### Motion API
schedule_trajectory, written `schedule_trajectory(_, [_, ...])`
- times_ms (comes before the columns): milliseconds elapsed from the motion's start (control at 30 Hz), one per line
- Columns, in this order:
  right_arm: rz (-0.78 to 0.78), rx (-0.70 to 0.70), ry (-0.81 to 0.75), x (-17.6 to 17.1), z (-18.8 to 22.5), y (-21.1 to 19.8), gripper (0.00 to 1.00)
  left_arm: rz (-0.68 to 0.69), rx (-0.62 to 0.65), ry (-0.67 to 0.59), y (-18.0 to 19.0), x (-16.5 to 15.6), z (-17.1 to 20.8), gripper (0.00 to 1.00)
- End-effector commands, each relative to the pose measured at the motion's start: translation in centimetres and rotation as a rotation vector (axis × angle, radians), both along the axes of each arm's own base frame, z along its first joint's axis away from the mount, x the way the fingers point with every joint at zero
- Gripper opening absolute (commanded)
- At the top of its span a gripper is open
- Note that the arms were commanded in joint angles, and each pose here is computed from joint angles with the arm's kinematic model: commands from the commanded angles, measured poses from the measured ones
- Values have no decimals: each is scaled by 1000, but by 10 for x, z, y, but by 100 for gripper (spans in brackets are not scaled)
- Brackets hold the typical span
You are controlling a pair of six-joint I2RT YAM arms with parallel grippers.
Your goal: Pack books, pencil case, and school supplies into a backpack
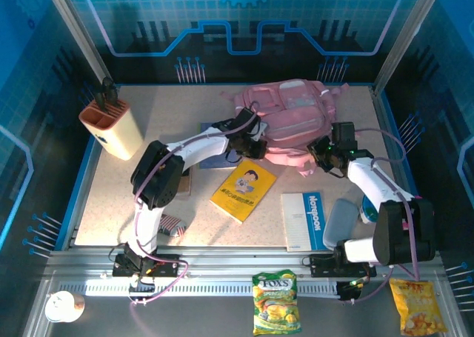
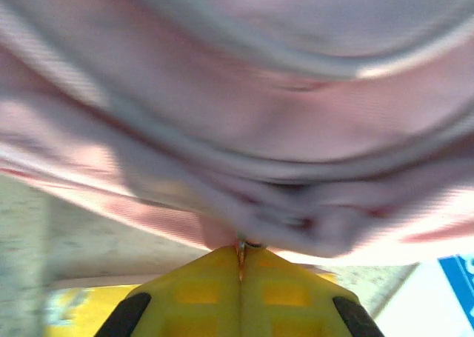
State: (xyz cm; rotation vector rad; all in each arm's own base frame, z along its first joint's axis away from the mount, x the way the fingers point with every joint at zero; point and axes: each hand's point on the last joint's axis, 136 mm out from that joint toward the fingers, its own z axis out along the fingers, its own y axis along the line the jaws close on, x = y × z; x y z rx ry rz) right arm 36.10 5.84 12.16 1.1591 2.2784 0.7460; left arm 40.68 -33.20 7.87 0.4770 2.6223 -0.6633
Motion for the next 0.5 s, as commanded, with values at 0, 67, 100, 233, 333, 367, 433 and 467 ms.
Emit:
schedule_trajectory(0, [11,-30,-138,16,48,-9,27,67,94,-21,44,22,-9,0])
schedule_trajectory(67, [21,-23,-150,17,53,-8,27,92,102,-43,53,36,-9,0])
schedule_trajectory(100, [26,-21,-152,17,54,-7,27,109,109,-54,58,44,-9,0])
schedule_trajectory(233, [37,-5,-155,17,54,-4,27,191,122,-83,78,77,-5,0])
schedule_trajectory(333, [37,7,-156,16,53,-2,27,247,85,-85,82,100,2,0])
schedule_trajectory(367, [37,11,-160,16,54,-2,27,258,73,-100,81,107,5,0])
schedule_trajectory(433, [38,22,-163,17,53,0,27,273,64,-130,79,119,8,0])
schedule_trajectory(467, [40,31,-165,17,52,3,27,279,64,-141,78,124,9,0])
